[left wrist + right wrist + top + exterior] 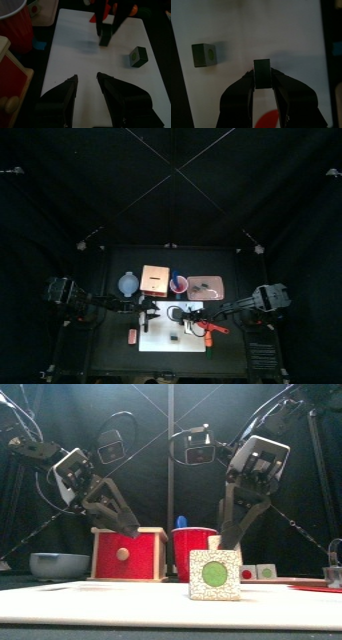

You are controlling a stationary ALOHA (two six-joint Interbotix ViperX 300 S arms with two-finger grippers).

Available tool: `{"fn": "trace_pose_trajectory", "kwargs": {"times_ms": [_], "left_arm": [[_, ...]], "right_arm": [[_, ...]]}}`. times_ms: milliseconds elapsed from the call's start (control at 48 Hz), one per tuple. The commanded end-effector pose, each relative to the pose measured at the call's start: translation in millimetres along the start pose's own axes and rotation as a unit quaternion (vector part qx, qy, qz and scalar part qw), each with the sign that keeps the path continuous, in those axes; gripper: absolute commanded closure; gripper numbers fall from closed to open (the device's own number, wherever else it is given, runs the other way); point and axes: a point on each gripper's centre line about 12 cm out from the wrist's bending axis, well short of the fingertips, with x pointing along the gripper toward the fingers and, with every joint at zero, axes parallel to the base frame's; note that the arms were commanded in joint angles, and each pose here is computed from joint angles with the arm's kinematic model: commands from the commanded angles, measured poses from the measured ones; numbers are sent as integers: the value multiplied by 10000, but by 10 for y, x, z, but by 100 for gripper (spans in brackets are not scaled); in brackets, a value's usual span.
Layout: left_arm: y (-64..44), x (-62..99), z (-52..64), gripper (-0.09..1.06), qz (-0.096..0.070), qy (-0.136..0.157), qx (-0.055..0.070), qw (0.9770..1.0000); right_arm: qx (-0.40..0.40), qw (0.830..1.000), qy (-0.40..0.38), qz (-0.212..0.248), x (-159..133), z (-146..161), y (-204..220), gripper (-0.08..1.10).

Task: Place sushi on board then cut the sushi with the knife then place the pieces on the plate
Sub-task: Place the 4 sushi pieces on the plate

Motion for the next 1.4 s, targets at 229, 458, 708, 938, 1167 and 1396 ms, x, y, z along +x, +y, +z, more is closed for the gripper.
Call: {"fn": "trace_pose_trajectory", "kwargs": {"times_ms": [229, 458, 708, 938, 1167, 1396], "left_arm": [[-3, 7, 55, 20, -3, -84, 0, 10000], [9, 11, 42, 20, 13, -63, -6, 10000], [16, 35, 30, 20, 27, -33, -23, 10000], [10, 42, 26, 20, 22, -25, -34, 10000], [13, 43, 43, 20, 25, -49, -39, 10000], [5, 52, 62, 20, 15, -71, -37, 10000]], "right_arm": [[1113, 9915, 71, -670, -403, -477, -833, 52], [1629, 9811, 136, -1035, -427, -762, -1190, 52], [1627, 9789, 52, -1236, -384, -868, -1350, 50], [1762, 9752, 33, -1338, -389, -910, -1447, 29], [1753, 9755, -159, -1317, -466, -849, -1428, 23], [1417, 9864, -674, -493, -534, -479, -890, 23]]}}
